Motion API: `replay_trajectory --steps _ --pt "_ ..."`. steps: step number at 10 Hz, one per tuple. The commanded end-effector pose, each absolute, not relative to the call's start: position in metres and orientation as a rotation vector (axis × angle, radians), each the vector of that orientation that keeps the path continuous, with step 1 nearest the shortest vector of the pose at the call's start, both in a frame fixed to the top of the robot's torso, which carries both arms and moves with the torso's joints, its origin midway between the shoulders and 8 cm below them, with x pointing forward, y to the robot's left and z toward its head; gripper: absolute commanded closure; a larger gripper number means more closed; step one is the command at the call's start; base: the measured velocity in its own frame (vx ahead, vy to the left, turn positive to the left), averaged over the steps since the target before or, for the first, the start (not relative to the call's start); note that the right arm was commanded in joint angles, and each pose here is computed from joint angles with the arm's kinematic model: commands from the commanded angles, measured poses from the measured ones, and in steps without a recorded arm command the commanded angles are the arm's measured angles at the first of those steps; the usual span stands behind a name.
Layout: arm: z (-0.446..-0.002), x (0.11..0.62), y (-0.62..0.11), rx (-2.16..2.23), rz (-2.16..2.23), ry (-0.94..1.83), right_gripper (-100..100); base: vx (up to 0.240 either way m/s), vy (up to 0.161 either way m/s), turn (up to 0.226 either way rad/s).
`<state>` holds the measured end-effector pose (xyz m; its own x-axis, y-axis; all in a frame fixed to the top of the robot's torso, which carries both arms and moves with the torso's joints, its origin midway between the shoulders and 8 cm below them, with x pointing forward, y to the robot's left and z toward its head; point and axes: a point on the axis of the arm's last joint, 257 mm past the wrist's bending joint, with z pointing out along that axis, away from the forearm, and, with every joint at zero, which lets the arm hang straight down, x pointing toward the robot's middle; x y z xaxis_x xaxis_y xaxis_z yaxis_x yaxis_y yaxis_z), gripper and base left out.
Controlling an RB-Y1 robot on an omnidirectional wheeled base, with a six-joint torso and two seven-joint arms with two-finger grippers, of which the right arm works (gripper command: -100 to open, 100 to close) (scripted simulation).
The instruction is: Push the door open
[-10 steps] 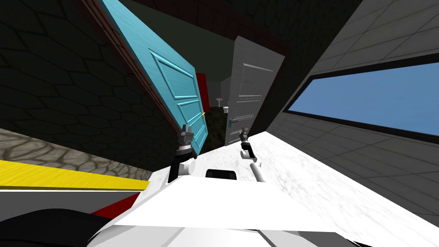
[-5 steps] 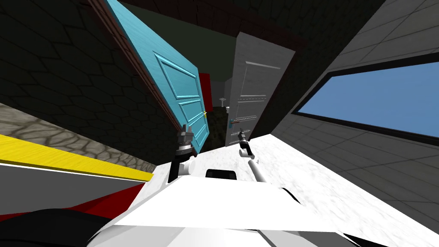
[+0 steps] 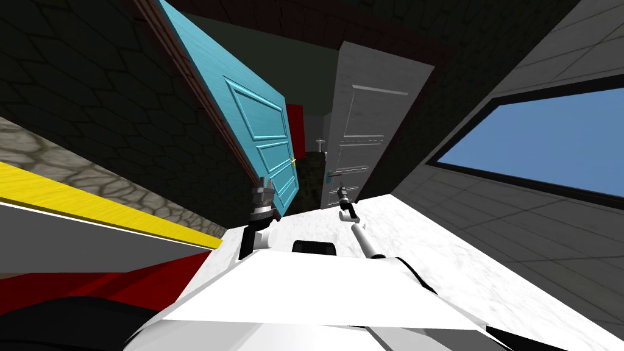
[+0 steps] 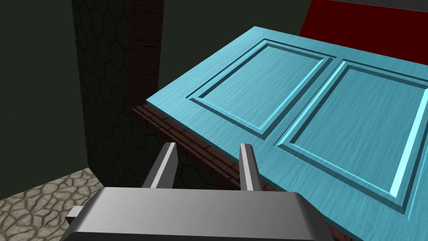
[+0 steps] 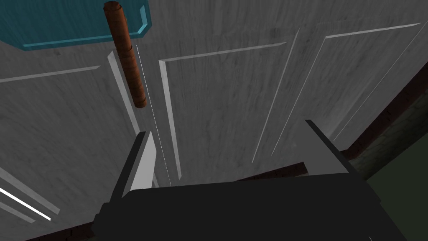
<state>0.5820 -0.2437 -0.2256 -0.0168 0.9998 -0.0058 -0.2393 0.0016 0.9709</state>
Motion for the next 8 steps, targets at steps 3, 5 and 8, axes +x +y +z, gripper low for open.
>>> replay_trajectory --steps 3,5,8 --pt "-0.241 0.594 -0.242 1.057 1.311 1.078 -100 0.026 -0.136 0.132" --pt "-0.248 0.600 -0.242 1.076 1.303 1.095 -100 0.030 -0.113 0.139" --pt "-0.259 0.608 -0.241 1.103 1.288 1.120 -100 0.016 -0.116 0.125"
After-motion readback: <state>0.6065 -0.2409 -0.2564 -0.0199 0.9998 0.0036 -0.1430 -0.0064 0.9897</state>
